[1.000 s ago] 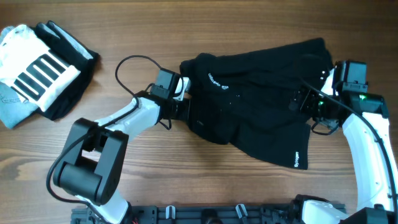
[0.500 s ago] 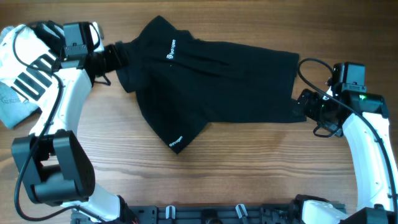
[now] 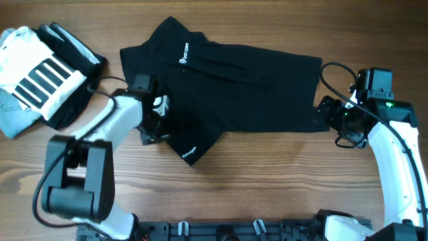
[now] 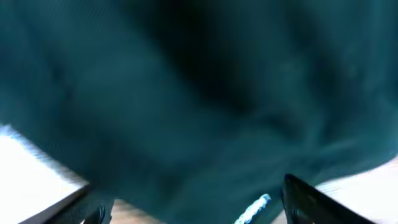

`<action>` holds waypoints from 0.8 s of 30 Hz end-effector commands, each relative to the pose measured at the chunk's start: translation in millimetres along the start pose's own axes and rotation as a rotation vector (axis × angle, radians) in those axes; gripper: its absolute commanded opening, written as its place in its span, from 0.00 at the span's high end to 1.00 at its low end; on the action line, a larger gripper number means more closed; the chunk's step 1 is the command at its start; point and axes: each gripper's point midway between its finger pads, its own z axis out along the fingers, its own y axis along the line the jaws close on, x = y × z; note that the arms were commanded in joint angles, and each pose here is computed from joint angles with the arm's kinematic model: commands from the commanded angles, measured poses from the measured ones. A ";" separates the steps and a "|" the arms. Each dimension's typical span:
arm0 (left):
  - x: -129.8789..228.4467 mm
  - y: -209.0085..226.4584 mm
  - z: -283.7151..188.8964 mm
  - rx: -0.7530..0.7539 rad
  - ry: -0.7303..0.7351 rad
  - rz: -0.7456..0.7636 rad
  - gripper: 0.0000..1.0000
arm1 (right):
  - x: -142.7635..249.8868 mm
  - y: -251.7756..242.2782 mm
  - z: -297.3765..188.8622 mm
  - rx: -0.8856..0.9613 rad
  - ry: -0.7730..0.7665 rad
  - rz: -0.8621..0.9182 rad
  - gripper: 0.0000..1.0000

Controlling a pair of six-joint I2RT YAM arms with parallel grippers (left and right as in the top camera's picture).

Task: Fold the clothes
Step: 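Stretch the shirt flat between both grippers, pulling outward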

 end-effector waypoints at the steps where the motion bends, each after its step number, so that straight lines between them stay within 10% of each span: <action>1: 0.6 7.3 25.8 -0.081 -0.060 0.044 0.27 | 6.4 -0.1 3.1 -0.007 0.026 0.017 0.00; 4: -7.0 5.0 28.1 -0.088 -0.105 0.036 0.94 | 7.9 -0.7 3.0 -0.005 0.032 0.018 0.00; 24: 25.8 70.6 -64.0 -0.131 -0.009 -0.303 0.96 | 115.8 -2.2 84.6 -0.139 0.317 0.317 0.17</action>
